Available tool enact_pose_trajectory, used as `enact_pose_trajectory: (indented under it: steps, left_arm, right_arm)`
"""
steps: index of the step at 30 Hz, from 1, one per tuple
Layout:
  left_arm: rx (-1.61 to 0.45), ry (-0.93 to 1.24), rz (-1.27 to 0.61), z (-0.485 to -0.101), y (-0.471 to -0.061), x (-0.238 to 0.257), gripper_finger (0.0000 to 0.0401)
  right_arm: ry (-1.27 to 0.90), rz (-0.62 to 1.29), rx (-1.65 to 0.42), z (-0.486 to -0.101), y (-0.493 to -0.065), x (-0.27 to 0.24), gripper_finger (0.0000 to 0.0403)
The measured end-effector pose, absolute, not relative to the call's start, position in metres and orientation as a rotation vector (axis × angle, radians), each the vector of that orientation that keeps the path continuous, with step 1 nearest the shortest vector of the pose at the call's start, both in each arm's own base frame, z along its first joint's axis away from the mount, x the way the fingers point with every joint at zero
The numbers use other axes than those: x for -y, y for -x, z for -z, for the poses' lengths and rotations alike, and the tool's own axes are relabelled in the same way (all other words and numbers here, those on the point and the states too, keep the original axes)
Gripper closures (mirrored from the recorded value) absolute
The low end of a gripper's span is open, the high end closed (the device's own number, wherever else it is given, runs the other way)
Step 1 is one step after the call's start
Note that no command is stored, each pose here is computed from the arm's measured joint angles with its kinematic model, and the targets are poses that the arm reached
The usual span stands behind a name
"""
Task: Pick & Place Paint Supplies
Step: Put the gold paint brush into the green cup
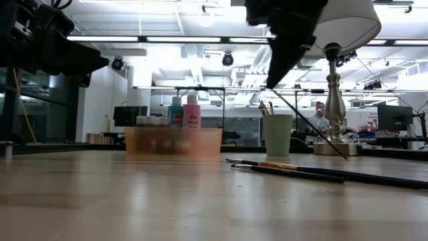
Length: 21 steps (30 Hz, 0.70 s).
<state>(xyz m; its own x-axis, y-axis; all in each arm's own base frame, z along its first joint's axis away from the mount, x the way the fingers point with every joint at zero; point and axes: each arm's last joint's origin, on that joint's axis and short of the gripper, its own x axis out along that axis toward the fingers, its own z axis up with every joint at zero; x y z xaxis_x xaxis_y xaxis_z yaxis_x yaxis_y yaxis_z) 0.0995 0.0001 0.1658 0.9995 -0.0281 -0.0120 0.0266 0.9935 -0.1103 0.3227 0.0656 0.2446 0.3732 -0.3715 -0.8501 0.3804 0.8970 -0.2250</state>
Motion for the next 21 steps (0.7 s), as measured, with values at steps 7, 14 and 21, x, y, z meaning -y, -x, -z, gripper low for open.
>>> enact_pose_trajectory:
  steps: [7, 14, 21]
  left_arm:
    - [-0.014, 0.110, 0.028, -0.166, -0.099, 0.000, 0.0275]
    - [-0.014, 0.110, 0.028, -0.166, -0.099, 0.000, 0.0275]
    - [-0.013, 0.110, 0.027, -0.166, -0.099, 0.000, 0.0275]
  right_arm:
    - [-0.018, 0.596, -1.000, -0.252, -0.284, -0.059, 0.0400]
    - [-0.004, 0.685, -0.857, -0.264, -0.245, -0.056, 0.0400]
    - [0.047, 0.747, -0.672, -0.282, -0.215, -0.059, 0.0400]
